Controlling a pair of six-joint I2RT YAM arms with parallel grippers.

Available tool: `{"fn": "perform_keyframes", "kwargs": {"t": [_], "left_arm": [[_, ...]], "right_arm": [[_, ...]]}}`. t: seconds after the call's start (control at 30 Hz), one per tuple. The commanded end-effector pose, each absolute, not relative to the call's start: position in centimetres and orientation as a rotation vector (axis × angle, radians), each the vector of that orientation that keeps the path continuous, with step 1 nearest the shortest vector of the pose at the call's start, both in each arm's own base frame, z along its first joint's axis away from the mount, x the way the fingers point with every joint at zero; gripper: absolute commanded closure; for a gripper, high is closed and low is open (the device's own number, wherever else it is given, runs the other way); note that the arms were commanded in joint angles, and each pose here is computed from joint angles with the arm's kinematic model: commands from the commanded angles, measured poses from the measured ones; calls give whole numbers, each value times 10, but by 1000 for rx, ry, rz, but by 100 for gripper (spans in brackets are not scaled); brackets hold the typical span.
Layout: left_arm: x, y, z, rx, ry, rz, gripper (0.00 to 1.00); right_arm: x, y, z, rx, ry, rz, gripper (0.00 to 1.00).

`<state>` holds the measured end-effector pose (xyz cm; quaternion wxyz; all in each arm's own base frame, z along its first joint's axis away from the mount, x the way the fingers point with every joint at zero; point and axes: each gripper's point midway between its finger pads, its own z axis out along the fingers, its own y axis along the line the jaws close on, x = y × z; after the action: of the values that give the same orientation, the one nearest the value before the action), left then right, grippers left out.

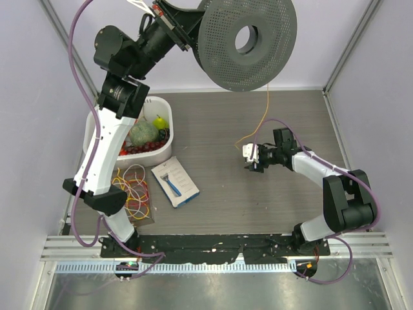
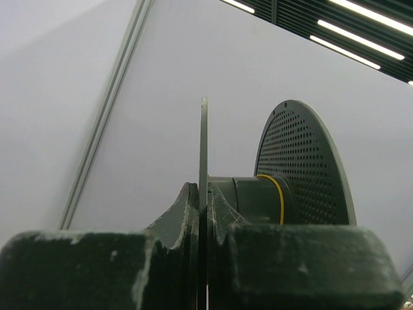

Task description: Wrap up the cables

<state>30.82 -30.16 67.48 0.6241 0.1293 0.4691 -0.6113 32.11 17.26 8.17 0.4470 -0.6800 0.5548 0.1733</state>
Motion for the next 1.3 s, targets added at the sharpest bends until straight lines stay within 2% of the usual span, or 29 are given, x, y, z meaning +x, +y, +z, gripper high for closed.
{"fn": "perform_keyframes", "kwargs": {"t": [0.0,0.53,0.93,1.1,1.27], "left_arm": [[266,-274,725,313,871,-1406,100],[266,-275,724,311,871,-1413,100],[267,-276,724,311,871,-1413,100],[269,-276,723,309,871,-1411,100],[271,-274,723,309,869,-1390,100]], "right_arm": [[330,170,97,-1680,1345,400,43],[315,148,83,-1675,1452,433,48],[317,130,73,-1651,1517,407,37],[315,130,75,-1631,1536,426,37],[305,123,72,-1646,1545,451,41]]}}
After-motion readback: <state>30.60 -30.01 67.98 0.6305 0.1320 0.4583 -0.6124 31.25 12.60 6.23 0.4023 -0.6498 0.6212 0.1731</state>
